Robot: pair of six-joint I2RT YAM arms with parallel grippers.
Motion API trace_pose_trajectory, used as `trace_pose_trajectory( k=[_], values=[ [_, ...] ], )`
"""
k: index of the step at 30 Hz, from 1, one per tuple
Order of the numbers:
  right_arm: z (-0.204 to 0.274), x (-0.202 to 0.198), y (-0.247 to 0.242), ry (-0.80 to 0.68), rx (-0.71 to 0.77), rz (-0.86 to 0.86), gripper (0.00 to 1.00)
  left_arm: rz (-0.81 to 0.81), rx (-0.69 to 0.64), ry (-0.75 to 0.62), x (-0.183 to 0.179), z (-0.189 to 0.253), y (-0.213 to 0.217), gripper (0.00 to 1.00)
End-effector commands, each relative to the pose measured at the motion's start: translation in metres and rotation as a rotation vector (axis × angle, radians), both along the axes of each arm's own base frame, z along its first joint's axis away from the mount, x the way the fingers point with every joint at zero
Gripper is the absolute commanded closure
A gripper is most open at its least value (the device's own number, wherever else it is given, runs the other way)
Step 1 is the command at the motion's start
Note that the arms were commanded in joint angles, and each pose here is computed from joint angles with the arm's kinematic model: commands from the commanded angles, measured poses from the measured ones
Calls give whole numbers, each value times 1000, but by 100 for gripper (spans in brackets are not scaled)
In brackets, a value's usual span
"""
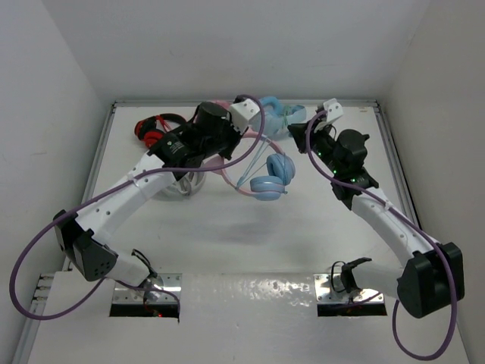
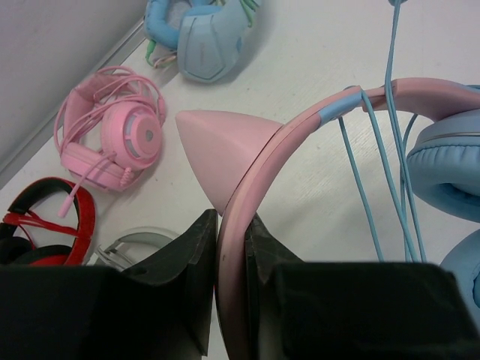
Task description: Wrap the headphones
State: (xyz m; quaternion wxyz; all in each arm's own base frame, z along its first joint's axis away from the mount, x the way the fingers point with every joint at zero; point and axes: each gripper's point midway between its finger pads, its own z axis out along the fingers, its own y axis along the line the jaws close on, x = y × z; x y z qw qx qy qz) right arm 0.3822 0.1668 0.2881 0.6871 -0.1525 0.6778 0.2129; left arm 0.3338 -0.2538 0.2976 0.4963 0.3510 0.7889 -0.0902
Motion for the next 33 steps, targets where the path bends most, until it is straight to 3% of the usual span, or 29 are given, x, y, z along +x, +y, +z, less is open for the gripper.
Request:
trace_pose_trajectory(
  k=[1, 6, 10, 14, 17, 21, 26, 30, 32, 33],
  values=[
    [15, 25, -32, -48, -57, -167, 100, -29, -98, -75, -11, 41, -2, 100],
    [-4, 28, -15, 4, -50, -82, 100, -111, -206, -53, -29, 70, -17, 100],
    [-27, 6, 10, 37, -28, 83, 98, -118, -316, -60, -34, 107, -20, 100],
    [-39, -27, 14, 9, 35, 154, 69, -64, -352, -71, -28, 120, -15, 100],
    [-33, -44, 12, -7, 50, 170, 49, 5, -308, -110, -14, 114, -6, 100],
    [-27, -46, -12, 18, -8, 45, 35, 46, -194, -166, 2, 93, 4, 100],
    [-52, -44, -52, 219, -148, -157, 27, 145, -88, -181, 19, 59, 21, 100],
    [-73, -54, -78, 410, -199, -296, 10, 219, -105, -195, 28, 51, 26, 100],
    [-71, -55, -90, 423, -192, -369, 1, 249, -116, -212, 32, 53, 28, 100],
    [-68, -55, -94, 418, -193, -392, 2, 254, -108, -208, 34, 49, 28, 100]
  ],
)
